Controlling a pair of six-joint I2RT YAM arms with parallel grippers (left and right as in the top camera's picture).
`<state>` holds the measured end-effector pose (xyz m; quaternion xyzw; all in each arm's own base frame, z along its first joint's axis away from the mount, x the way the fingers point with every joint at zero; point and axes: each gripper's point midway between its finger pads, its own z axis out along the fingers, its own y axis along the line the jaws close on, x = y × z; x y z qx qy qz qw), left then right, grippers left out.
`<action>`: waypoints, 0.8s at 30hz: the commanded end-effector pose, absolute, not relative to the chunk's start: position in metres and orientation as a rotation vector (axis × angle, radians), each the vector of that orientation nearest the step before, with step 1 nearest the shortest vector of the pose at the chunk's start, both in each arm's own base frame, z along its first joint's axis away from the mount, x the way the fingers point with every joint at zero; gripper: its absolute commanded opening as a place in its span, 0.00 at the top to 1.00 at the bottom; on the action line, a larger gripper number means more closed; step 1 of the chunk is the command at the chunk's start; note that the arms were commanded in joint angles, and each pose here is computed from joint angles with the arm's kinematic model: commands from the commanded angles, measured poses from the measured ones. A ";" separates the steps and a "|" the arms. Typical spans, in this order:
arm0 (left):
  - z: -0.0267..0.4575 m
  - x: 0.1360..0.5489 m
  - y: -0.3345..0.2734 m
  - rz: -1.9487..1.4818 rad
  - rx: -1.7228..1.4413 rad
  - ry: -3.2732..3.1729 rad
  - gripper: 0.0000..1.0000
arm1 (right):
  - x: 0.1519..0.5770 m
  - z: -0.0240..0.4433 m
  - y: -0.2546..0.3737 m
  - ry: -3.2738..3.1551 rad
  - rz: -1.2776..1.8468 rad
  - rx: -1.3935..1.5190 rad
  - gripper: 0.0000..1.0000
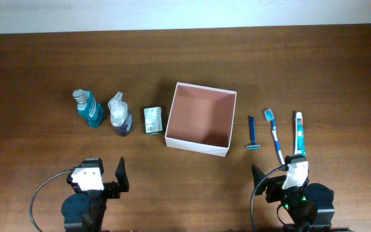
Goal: Pack container
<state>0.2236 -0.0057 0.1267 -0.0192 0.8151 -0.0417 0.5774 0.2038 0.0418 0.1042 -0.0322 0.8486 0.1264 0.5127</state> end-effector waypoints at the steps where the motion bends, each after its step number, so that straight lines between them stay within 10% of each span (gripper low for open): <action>1: 0.132 0.223 -0.012 -0.148 -0.031 1.890 0.01 | 0.204 0.103 0.042 2.038 0.310 -0.081 0.01; 12: 0.225 0.237 0.027 0.051 -0.223 2.009 0.01 | 0.204 0.103 0.042 2.038 0.310 -0.081 0.01; 24: 0.310 0.367 0.069 0.174 -0.210 2.353 0.01 | 0.204 0.103 0.042 2.038 0.310 -0.081 0.01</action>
